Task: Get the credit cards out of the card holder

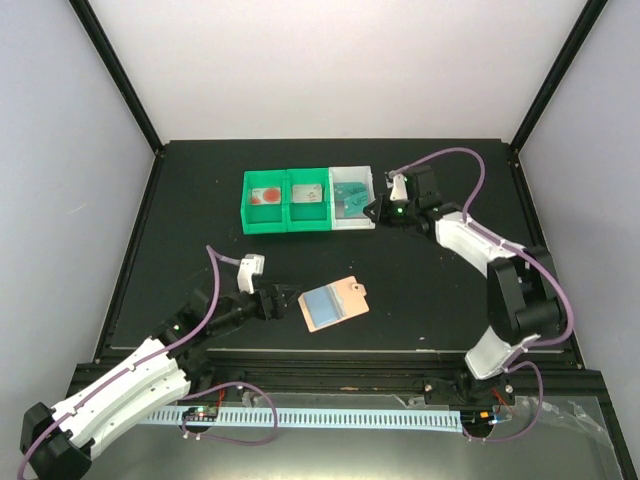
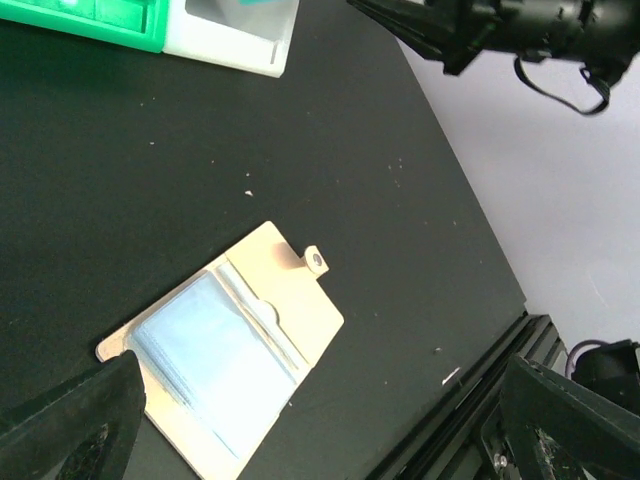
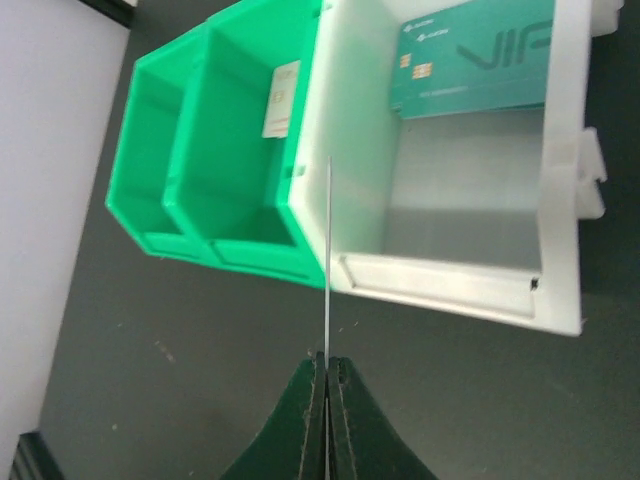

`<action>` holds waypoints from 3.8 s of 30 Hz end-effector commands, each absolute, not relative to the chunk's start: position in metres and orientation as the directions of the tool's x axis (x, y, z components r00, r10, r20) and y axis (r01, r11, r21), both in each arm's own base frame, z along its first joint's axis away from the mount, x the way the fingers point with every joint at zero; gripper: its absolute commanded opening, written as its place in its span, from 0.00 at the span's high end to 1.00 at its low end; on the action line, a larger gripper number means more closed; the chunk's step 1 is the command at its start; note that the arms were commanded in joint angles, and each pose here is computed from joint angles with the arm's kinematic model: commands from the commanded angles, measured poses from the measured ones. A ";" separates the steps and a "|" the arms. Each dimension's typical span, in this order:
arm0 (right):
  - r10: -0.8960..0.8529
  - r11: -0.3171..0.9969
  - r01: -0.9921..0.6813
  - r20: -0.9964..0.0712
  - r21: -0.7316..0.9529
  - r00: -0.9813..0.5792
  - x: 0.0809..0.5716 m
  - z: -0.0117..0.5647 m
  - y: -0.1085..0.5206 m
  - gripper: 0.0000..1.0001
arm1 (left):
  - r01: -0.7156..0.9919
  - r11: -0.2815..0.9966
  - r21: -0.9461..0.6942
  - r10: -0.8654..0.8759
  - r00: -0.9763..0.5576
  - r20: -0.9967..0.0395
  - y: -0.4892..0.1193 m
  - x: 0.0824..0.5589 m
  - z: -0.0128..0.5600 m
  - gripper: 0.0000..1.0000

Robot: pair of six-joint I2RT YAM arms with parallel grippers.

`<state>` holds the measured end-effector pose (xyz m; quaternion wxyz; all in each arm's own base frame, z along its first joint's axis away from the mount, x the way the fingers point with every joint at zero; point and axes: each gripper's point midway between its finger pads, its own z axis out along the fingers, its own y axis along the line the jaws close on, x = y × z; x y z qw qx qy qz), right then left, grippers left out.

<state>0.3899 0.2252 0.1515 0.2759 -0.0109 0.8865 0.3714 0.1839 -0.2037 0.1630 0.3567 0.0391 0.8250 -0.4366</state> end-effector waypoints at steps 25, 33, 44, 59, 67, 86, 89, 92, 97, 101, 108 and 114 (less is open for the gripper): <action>0.211 0.733 -0.130 -0.405 0.668 -0.890 0.502 0.105 0.246 0.99 | 0.446 0.612 -0.653 -0.184 -0.723 -0.666 -0.205 0.176 0.168 0.01; 0.195 0.730 -0.127 -0.382 0.672 -0.903 0.514 0.094 0.248 0.98 | 0.436 0.629 -0.643 -0.199 -0.710 -0.676 -0.202 0.180 0.167 0.01; 0.216 0.763 -0.094 -0.389 0.640 -0.896 0.525 0.088 0.241 0.90 | 0.439 0.640 -0.631 -0.186 -0.708 -0.681 -0.202 0.180 0.165 0.01; 0.214 0.774 -0.124 -0.441 0.621 -0.871 0.524 0.131 0.230 0.63 | 0.381 0.661 -0.646 -0.217 -0.727 -0.651 -0.197 0.184 0.165 0.01; 0.199 0.762 -0.171 -0.477 0.625 -0.856 0.492 0.161 0.224 0.42 | 0.324 0.702 -0.634 -0.267 -0.706 -0.656 -0.184 0.190 0.171 0.01; 0.121 0.780 -0.318 -0.629 0.538 -0.768 0.346 0.225 0.178 0.00 | 0.264 0.830 -0.491 -0.315 -0.505 -0.804 -0.137 0.209 0.246 0.01; 0.128 0.789 -0.347 -0.688 0.507 -0.714 0.307 0.247 0.162 0.00 | 0.297 0.814 -0.499 -0.324 -0.482 -0.814 -0.141 0.210 0.266 0.01; 0.145 0.768 -0.369 -0.703 0.524 -0.696 0.282 0.253 0.158 0.00 | 0.332 0.787 -0.520 -0.330 -0.486 -0.809 -0.147 0.206 0.280 0.01; 0.173 0.747 -0.398 -0.734 0.532 -0.656 0.246 0.258 0.150 0.00 | 0.376 0.746 -0.549 -0.358 -0.468 -0.808 -0.148 0.198 0.302 0.01; 0.192 0.735 -0.417 -0.754 0.534 -0.628 0.224 0.265 0.144 0.00 | 0.401 0.725 -0.559 -0.370 -0.458 -0.808 -0.147 0.192 0.305 0.01; 0.237 0.729 -0.415 -0.770 0.544 -0.592 0.206 0.259 0.136 0.00 | 0.428 0.689 -0.585 -0.385 -0.468 -0.796 -0.152 0.187 0.292 0.01; 0.254 0.711 -0.419 -0.762 0.564 -0.596 0.201 0.255 0.137 0.00 | 0.442 0.671 -0.595 -0.405 -0.453 -0.794 -0.152 0.186 0.284 0.01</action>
